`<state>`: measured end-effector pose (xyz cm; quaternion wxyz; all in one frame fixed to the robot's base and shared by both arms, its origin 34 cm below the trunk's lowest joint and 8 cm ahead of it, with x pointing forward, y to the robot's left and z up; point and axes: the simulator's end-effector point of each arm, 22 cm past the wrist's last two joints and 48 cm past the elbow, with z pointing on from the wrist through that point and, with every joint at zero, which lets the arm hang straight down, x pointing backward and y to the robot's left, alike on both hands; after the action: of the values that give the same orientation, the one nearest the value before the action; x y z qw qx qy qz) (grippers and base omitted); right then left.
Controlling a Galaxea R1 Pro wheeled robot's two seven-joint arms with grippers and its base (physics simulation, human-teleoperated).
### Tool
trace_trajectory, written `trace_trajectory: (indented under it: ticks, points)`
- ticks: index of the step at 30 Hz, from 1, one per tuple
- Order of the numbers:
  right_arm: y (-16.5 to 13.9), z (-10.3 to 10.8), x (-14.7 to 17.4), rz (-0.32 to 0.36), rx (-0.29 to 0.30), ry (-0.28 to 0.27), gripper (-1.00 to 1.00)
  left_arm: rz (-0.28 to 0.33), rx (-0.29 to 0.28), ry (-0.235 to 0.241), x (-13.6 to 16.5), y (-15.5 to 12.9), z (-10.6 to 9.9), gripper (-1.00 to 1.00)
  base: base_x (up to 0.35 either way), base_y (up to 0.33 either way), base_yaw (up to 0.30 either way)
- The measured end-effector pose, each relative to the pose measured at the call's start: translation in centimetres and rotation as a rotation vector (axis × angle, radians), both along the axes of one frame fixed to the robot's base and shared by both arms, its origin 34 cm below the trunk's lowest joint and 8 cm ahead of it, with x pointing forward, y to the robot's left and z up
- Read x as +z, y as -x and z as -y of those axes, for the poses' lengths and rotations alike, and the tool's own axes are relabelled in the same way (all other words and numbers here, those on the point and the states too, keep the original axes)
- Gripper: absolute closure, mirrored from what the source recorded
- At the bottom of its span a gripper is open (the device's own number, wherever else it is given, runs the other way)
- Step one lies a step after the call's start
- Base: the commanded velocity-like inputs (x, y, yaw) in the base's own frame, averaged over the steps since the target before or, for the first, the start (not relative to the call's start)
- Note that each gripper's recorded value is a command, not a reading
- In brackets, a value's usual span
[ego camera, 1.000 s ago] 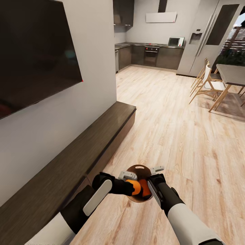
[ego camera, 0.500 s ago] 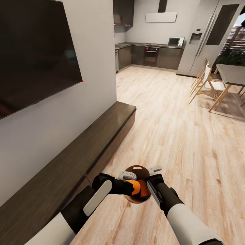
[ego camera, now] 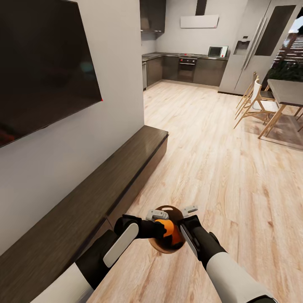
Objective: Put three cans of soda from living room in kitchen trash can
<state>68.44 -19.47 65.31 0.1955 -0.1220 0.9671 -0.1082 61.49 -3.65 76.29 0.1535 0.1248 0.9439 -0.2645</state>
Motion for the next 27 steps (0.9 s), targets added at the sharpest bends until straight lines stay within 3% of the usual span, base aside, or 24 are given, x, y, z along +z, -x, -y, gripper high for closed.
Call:
trace_trajectory:
  ticks: [7, 8, 16, 27]
  points:
    - [0.0, -0.1, 0.0, -0.001, 0.002, -0.004, 1.00, 0.009, 0.010, 0.003, 0.0, -0.3, 0.0, 1.00, 0.000, 0.000, 0.000]
    - [0.0, -0.2, 0.0, -0.001, 0.002, -0.005, 1.00, 0.006, 0.011, -0.001, -0.2, -0.2, -0.1, -1.00, 0.000, 0.000, 0.000]
    - [0.2, -0.7, -0.2, -0.010, 0.010, -0.031, 1.00, -0.022, 0.015, -0.020, -1.5, 0.3, -0.6, -1.00, 0.000, 0.000, 0.000]
    - [0.3, -0.9, -0.3, -0.014, 0.017, -0.042, 1.00, -0.006, 0.033, -0.012, -1.4, -0.2, -0.8, -1.00, 0.000, 0.000, 0.000]
